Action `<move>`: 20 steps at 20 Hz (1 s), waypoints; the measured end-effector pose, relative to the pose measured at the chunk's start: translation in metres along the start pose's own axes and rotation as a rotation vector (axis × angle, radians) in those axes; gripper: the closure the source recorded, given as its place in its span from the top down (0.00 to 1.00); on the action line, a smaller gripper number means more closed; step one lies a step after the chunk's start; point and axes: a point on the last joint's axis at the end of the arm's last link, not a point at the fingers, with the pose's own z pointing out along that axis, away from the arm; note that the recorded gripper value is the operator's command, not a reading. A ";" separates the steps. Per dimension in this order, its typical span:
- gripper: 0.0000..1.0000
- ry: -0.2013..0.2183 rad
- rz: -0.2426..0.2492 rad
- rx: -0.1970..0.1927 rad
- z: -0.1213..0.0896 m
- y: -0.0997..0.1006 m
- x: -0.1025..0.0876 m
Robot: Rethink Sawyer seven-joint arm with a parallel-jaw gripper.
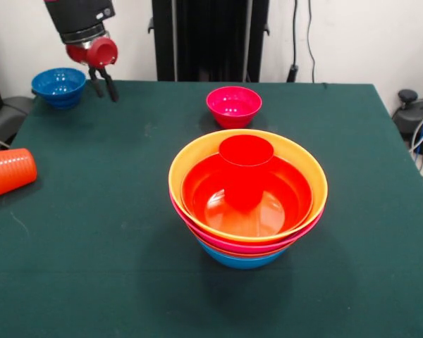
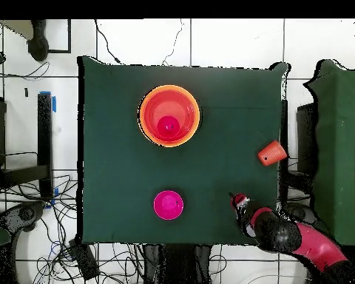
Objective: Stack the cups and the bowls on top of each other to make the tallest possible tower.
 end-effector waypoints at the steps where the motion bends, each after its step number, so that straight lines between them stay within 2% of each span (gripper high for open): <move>1: 1.00 -0.004 -0.005 0.004 -0.002 0.001 -0.001; 6: 1.00 -0.091 -0.048 0.050 -0.033 0.008 -0.022; 12: 1.00 -0.154 -0.055 0.092 -0.060 0.002 -0.040; 20: 1.00 -0.166 -0.021 0.131 -0.065 -0.016 -0.056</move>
